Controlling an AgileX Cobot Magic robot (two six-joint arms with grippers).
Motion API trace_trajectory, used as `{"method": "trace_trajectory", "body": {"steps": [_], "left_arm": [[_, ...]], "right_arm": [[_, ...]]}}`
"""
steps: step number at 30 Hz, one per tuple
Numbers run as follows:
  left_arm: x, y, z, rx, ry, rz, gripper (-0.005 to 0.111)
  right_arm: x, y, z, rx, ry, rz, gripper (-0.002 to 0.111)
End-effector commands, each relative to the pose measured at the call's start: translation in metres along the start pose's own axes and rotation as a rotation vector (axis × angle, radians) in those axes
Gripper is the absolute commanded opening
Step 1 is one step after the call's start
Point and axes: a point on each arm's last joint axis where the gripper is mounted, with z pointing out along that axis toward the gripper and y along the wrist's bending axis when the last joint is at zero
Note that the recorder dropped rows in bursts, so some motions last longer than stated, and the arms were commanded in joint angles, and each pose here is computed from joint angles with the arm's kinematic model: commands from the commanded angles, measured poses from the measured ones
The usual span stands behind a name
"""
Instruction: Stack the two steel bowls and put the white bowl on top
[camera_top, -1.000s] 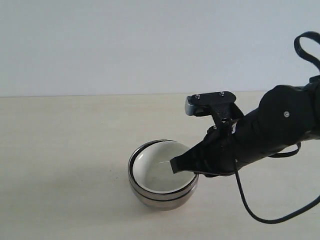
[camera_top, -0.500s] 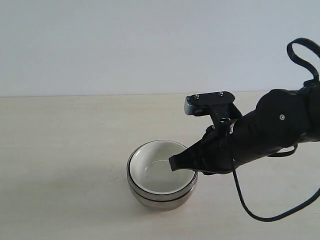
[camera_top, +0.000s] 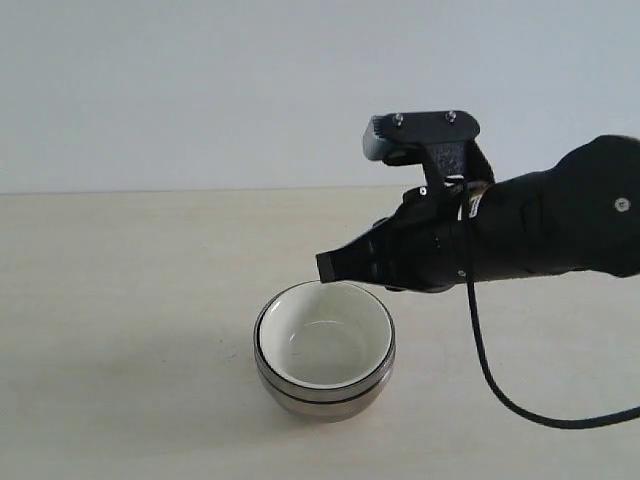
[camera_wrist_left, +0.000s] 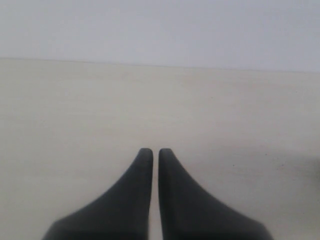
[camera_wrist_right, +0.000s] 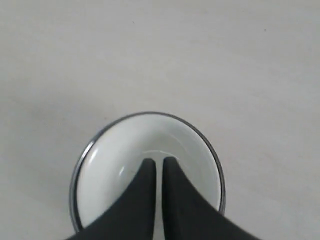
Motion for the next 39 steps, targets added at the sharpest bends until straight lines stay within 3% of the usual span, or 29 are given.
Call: {"method": "trace_trajectory", "body": {"steps": [1, 18, 27, 39], "left_arm": [[0.000, 0.000, 0.000, 0.005, -0.007, -0.004, 0.004], [0.000, 0.000, 0.000, 0.005, -0.007, -0.004, 0.004], [0.000, 0.000, 0.000, 0.005, -0.007, -0.004, 0.004], [0.000, 0.000, 0.000, 0.005, -0.007, -0.004, 0.004]], "right_arm": [[-0.015, 0.010, -0.032, -0.036, -0.119, -0.030, 0.000], [-0.030, 0.023, -0.192, -0.134, -0.461, -0.148, 0.000], [-0.008, 0.021, -0.269, -0.171, -0.635, -0.185, 0.000], [0.039, 0.014, -0.339, -0.199, -0.774, -0.229, 0.000]]}}
